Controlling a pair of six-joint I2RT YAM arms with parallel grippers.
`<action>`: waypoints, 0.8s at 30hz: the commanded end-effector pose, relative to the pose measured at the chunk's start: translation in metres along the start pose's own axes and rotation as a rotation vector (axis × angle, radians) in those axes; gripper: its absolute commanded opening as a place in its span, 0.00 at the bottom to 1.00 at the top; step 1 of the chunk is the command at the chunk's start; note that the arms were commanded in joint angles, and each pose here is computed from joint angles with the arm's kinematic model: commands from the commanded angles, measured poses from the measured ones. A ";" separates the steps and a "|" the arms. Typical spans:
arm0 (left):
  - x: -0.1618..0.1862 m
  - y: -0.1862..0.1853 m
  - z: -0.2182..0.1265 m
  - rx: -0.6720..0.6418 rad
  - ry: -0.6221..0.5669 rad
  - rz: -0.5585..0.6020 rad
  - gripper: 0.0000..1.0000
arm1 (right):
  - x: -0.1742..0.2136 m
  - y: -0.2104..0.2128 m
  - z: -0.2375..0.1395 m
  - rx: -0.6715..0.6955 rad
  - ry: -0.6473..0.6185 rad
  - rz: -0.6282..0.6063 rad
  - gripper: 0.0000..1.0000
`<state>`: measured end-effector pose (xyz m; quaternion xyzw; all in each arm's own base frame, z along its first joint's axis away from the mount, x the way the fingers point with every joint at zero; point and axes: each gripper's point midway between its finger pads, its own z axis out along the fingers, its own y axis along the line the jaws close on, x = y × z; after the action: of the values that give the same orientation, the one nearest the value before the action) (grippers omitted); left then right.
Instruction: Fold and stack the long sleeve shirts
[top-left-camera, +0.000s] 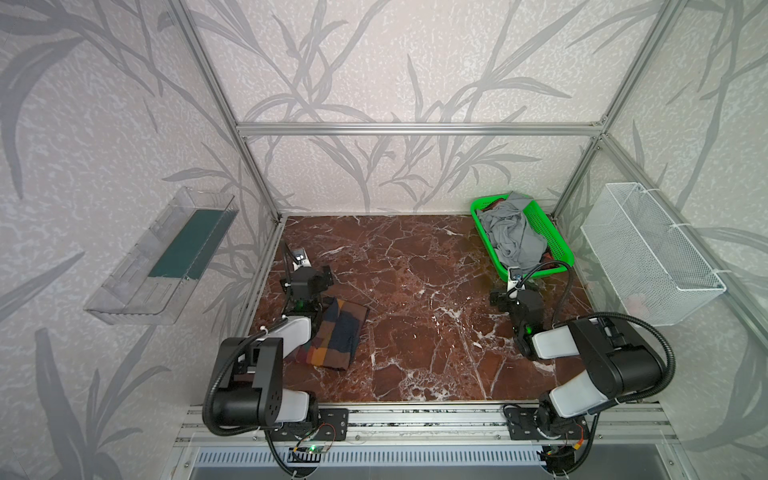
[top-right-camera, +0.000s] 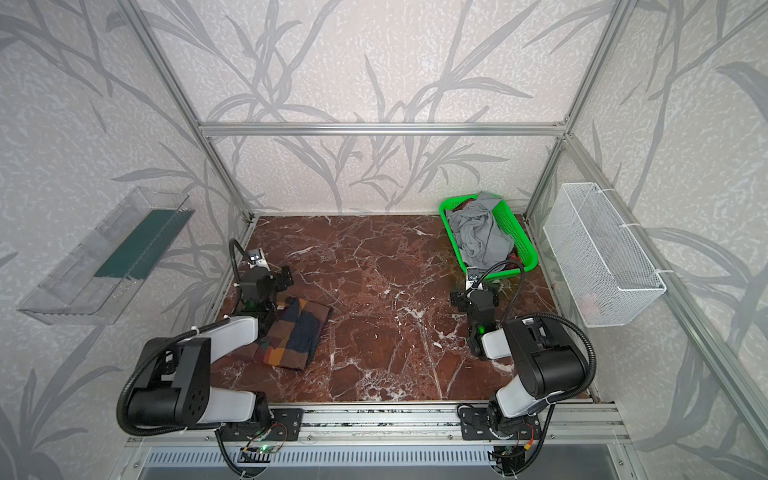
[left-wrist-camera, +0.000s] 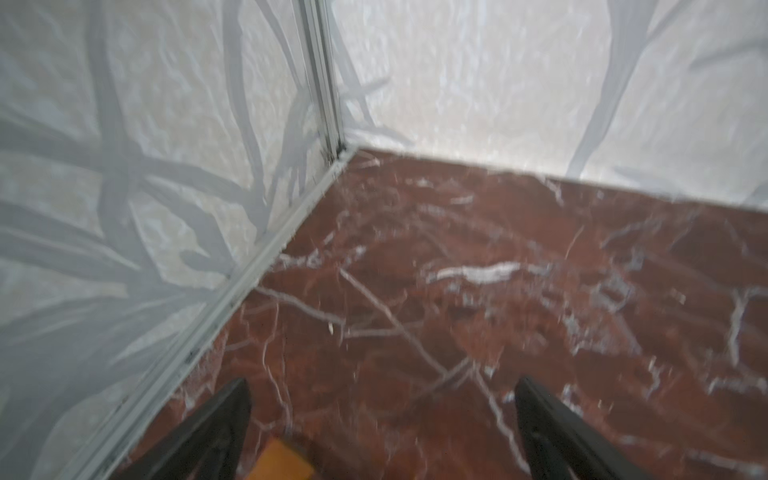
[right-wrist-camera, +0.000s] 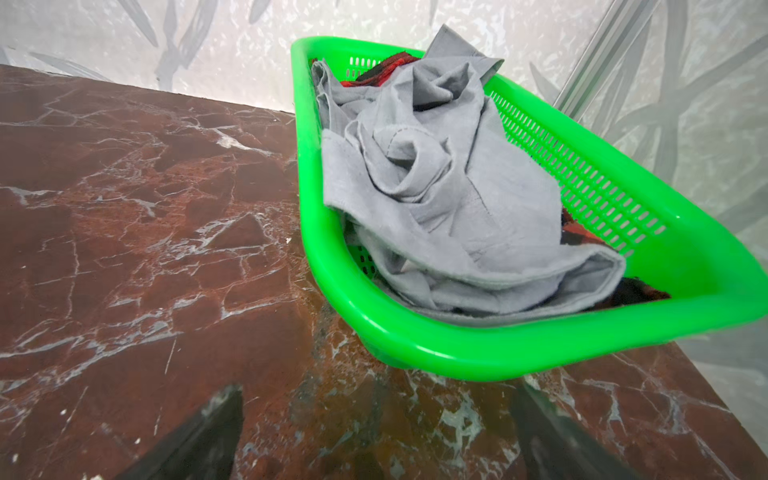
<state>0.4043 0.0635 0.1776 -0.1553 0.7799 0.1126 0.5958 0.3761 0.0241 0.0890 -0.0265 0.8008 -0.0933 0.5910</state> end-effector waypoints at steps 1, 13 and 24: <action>-0.039 -0.004 -0.015 0.033 -0.011 -0.059 0.99 | -0.043 -0.012 -0.008 0.063 -0.056 -0.006 0.99; -0.082 -0.015 -0.089 0.260 -0.072 -0.481 0.99 | -0.177 -0.028 -0.088 -0.206 -0.124 0.622 0.99; -0.044 -0.027 -0.124 0.244 0.281 -0.319 0.99 | -0.162 -0.031 -0.039 -0.025 0.351 0.439 0.96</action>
<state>0.3369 0.0031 0.2869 -0.2229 0.7716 -0.1295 0.5815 0.3898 0.0248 0.3035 0.1541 0.8216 0.0796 0.5431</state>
